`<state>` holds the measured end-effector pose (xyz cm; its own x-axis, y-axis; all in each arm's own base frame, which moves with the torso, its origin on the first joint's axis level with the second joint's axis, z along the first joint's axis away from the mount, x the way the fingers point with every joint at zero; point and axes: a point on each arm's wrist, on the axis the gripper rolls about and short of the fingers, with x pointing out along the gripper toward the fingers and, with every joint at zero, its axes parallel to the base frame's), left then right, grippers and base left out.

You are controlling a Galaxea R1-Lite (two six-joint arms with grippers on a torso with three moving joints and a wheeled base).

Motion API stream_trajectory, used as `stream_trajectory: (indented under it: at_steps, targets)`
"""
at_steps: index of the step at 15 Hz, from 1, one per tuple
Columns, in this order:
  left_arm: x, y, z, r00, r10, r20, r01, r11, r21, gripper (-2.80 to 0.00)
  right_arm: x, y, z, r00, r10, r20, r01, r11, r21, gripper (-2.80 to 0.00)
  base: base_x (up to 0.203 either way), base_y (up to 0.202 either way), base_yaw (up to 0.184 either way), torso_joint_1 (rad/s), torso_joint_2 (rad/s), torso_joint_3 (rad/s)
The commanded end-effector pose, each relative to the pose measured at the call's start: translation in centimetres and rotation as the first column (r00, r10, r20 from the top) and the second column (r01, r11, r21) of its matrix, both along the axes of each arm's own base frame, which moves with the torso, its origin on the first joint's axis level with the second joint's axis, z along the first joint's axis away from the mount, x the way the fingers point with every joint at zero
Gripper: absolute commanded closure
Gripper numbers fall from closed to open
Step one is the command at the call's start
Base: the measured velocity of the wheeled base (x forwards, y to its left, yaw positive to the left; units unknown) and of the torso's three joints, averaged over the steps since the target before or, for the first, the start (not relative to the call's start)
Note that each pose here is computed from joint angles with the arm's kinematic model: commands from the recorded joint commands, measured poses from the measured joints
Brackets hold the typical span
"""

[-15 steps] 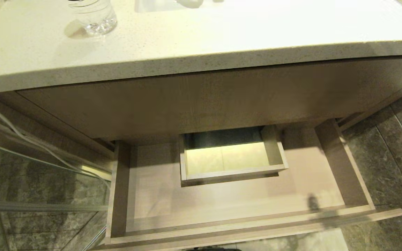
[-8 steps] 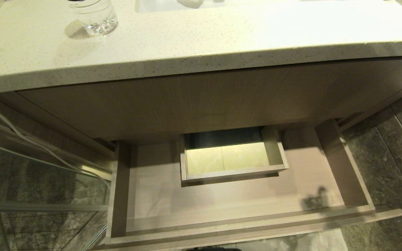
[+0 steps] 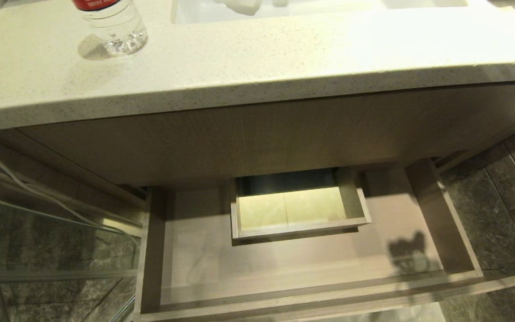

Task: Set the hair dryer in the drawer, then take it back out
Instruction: Pick up the hairdryer

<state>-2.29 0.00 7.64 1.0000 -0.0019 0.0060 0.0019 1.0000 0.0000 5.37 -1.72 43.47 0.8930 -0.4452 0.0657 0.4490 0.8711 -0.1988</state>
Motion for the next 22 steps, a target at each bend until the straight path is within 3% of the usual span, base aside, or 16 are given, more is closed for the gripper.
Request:
stream_trajectory:
  at_steps: [1,10,22]
  targets:
    - [0.0,0.0,0.0,1.0,0.0,-0.001,0.0,1.0,0.0,0.0,0.4,-0.2,-0.1,0.999,-0.038,-0.018,0.038,0.999,0.003,0.0,0.0,0.0,0.0,0.322,-0.03,0.275]
    - [0.0,0.0,0.0,1.0,0.0,-0.001,0.0,1.0,0.0,0.0,2.5,-0.7,-0.3,0.998,-0.039,-0.05,0.039,0.999,0.009,0.0,0.0,0.0,0.0,0.358,-0.09,0.258]
    - [0.0,0.0,0.0,1.0,0.0,0.0,0.0,1.0,0.0,0.0,6.6,-1.7,0.9,0.998,-0.027,-0.052,0.028,1.0,0.009,0.0,0.0,0.0,0.0,0.022,-0.01,0.015]
